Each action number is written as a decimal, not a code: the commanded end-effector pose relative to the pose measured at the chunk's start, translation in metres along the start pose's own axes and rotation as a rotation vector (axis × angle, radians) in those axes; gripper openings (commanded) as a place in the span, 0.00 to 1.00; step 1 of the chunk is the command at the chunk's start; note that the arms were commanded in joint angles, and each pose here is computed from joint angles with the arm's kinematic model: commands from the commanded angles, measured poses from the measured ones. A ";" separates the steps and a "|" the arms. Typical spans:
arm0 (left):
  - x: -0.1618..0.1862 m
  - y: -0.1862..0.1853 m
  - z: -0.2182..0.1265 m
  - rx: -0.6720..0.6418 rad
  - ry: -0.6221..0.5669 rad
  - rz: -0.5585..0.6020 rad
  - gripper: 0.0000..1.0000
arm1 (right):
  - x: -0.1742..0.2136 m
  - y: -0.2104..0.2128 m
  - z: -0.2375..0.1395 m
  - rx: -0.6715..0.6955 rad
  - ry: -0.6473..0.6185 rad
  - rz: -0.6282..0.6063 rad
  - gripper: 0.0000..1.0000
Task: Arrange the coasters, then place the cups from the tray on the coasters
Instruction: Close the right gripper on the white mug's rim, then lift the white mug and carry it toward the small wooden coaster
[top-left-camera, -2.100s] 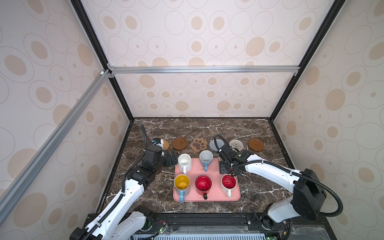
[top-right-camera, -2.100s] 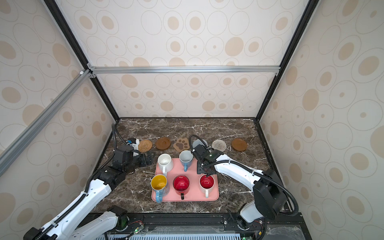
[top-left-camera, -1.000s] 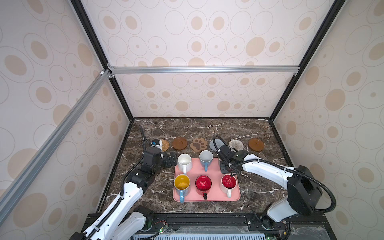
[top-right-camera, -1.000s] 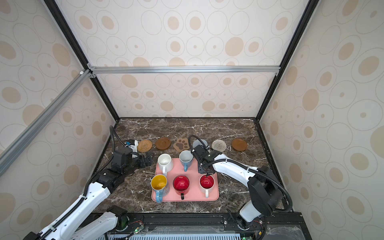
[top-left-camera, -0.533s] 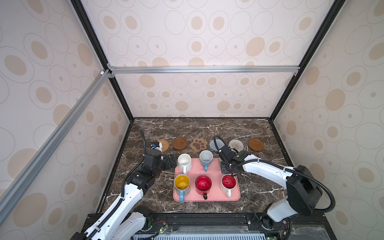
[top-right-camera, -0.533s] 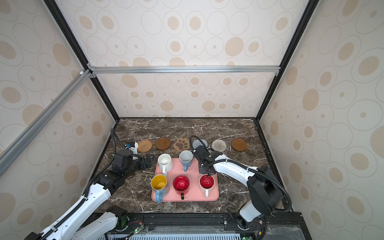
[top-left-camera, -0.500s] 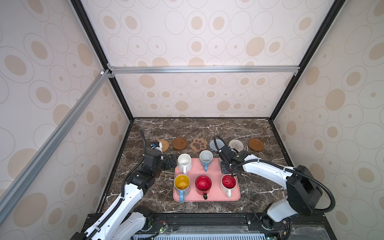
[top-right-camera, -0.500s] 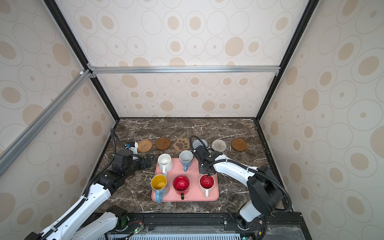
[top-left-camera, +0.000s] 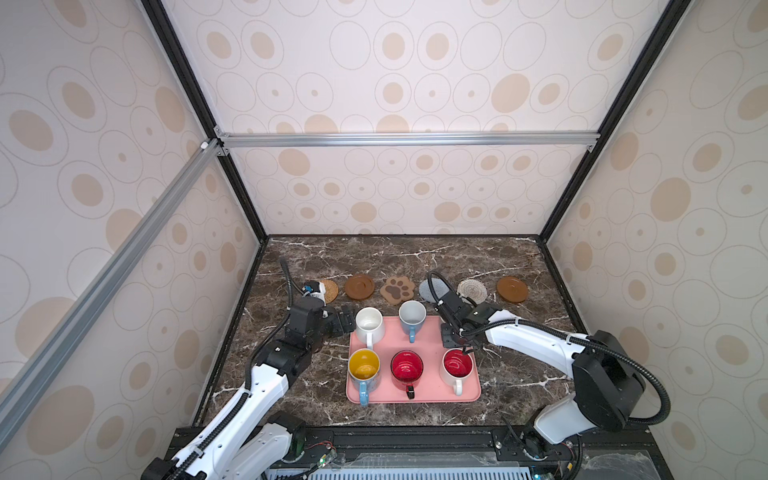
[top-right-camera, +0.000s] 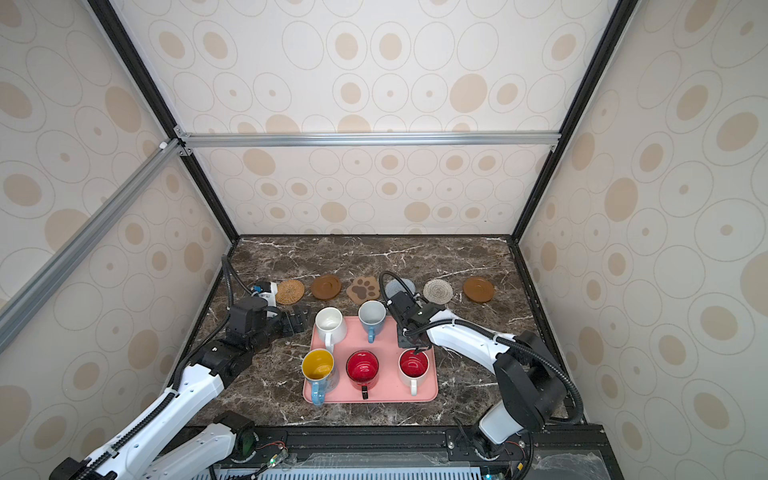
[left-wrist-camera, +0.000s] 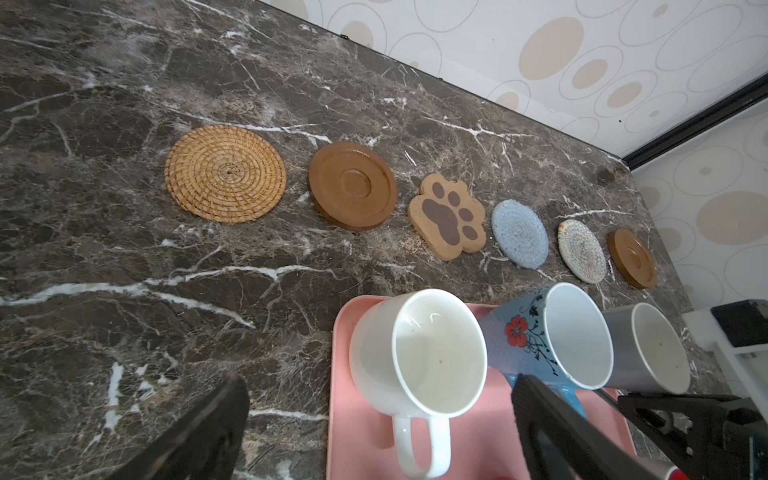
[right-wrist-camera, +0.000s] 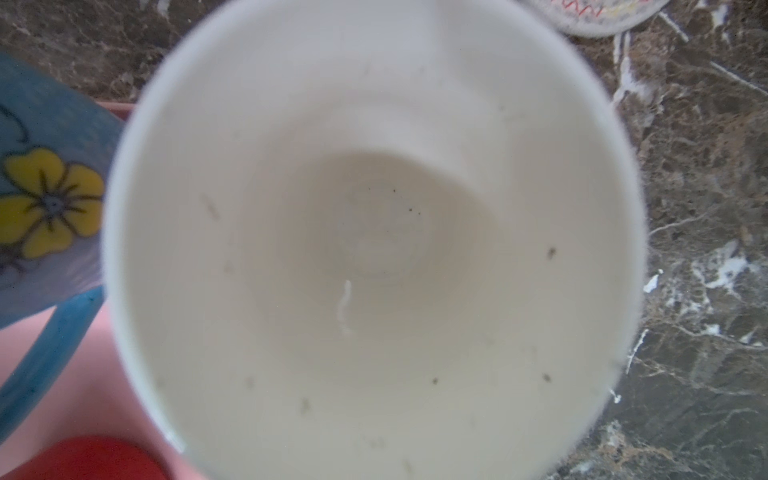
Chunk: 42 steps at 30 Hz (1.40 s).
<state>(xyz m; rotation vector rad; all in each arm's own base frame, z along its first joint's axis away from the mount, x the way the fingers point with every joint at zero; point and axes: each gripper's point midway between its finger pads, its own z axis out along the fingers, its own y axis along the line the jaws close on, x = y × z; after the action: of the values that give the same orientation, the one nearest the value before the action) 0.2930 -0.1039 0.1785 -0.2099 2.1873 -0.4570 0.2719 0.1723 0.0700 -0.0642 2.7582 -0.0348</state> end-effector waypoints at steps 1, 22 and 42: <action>-0.013 -0.008 -0.005 0.016 -0.034 0.006 1.00 | 0.001 -0.006 -0.005 0.010 -0.006 -0.014 0.11; -0.013 -0.003 -0.014 0.005 -0.054 -0.029 1.00 | -0.045 -0.003 -0.071 -0.083 -0.174 -0.040 0.09; -0.007 -0.002 -0.016 0.017 -0.046 -0.012 1.00 | -0.094 -0.105 -0.064 -0.091 -0.154 -0.060 0.09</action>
<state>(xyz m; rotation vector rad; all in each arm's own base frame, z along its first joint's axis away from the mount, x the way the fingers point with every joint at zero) 0.2878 -0.1000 0.1908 -0.2266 2.1473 -0.4682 0.3264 0.0755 0.1531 -0.0680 2.6488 0.0445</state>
